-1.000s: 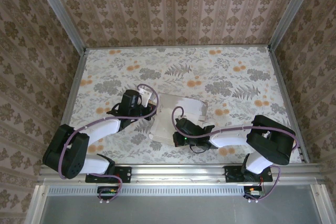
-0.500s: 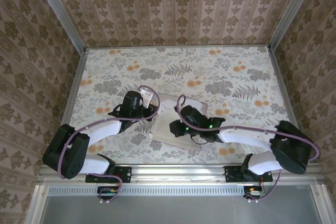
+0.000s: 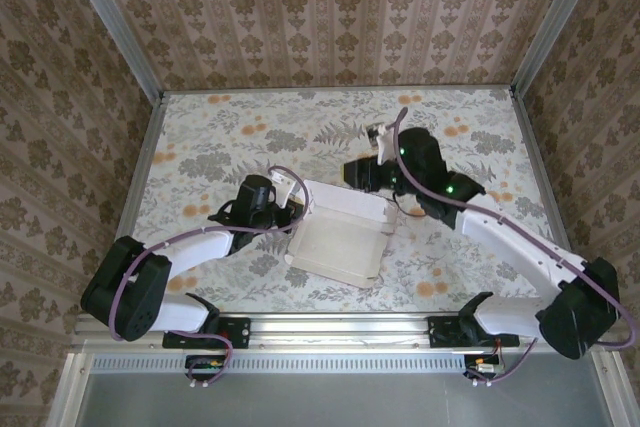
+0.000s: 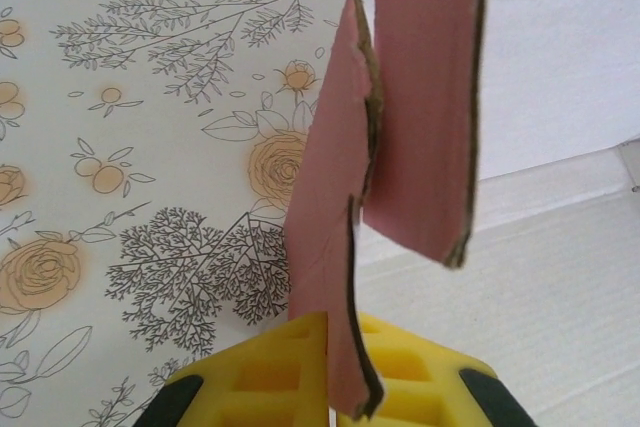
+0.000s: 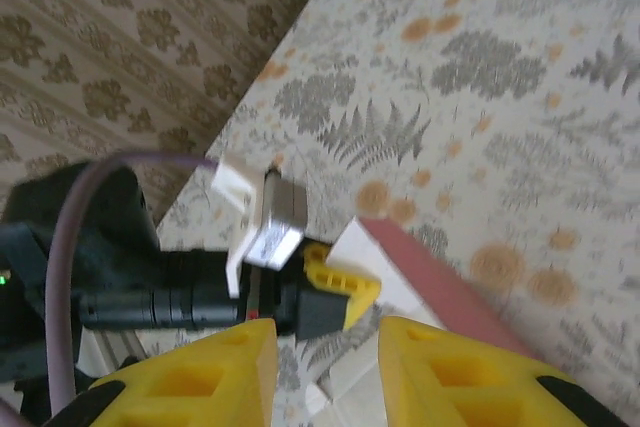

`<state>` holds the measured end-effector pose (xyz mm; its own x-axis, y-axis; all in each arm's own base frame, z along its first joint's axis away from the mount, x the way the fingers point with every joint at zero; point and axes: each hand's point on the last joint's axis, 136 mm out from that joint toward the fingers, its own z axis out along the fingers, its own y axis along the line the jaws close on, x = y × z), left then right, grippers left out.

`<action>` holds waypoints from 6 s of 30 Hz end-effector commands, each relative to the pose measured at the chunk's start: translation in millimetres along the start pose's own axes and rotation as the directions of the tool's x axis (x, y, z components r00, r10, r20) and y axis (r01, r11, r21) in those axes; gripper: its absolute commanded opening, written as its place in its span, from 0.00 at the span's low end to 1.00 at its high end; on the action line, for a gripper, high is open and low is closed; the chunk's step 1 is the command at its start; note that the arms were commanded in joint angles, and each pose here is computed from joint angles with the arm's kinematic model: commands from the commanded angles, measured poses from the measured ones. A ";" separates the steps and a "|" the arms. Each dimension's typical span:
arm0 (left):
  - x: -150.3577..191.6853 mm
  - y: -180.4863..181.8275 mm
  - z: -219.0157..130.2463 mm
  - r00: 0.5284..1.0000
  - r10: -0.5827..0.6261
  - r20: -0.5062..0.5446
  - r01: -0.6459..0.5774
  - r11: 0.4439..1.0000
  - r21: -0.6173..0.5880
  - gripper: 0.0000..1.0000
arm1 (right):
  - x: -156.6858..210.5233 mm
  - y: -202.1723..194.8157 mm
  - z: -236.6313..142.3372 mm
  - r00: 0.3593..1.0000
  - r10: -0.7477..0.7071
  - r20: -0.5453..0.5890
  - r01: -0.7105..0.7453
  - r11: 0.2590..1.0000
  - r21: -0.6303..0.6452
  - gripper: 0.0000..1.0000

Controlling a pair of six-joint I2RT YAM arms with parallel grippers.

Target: Fold the paper box

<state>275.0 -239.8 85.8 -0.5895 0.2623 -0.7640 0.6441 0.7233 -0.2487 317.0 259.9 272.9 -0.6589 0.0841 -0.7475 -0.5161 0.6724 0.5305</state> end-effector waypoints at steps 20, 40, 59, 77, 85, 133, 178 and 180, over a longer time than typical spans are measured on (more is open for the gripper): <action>9.5 -17.8 12.2 0.994 0.092 -0.057 -0.089 0.995 0.048 0.09 | 44.8 -50.4 93.8 0.962 0.030 -0.272 -0.072 0.987 -0.144 0.45; 5.1 -28.1 22.3 0.990 0.124 -0.072 -0.119 0.991 0.060 0.09 | 86.1 -57.9 115.5 0.941 0.059 -0.332 -0.114 0.982 -0.148 0.50; 1.8 -38.3 23.2 0.986 0.149 -0.078 -0.143 0.987 0.078 0.09 | 95.9 -69.9 125.9 0.955 0.102 -0.279 -0.141 0.983 -0.121 0.58; -24.9 -36.7 -18.0 0.992 0.119 -0.031 -0.116 0.990 0.079 0.27 | 99.7 -67.6 114.7 0.954 0.104 -0.282 -0.145 0.981 -0.128 0.55; -11.0 -23.6 -36.4 0.996 0.092 -0.022 -0.091 0.995 0.050 0.50 | 97.4 -62.5 113.8 0.952 0.106 -0.288 -0.155 0.976 -0.151 0.54; -34.8 -31.1 52.3 0.972 0.212 0.105 -0.225 0.966 0.126 0.46 | 98.8 -62.8 111.7 0.940 0.174 -0.292 -0.235 0.954 -0.188 0.39; -38.3 -3.3 67.6 0.939 0.322 0.121 -0.278 0.918 -0.285 0.21 | 80.9 -52.8 97.0 0.934 0.249 -0.255 -0.294 0.943 -0.157 0.39; -37.6 -4.3 67.1 0.940 0.317 0.128 -0.272 0.921 -0.279 0.21 | 74.9 -50.3 94.7 0.935 0.256 -0.246 -0.298 0.942 -0.153 0.41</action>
<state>319.8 -315.1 94.3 -0.2733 0.3384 -0.9004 0.6763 0.7333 0.0703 366.3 293.4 136.5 -0.8626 0.1050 -0.4948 -0.3707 0.5341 0.7598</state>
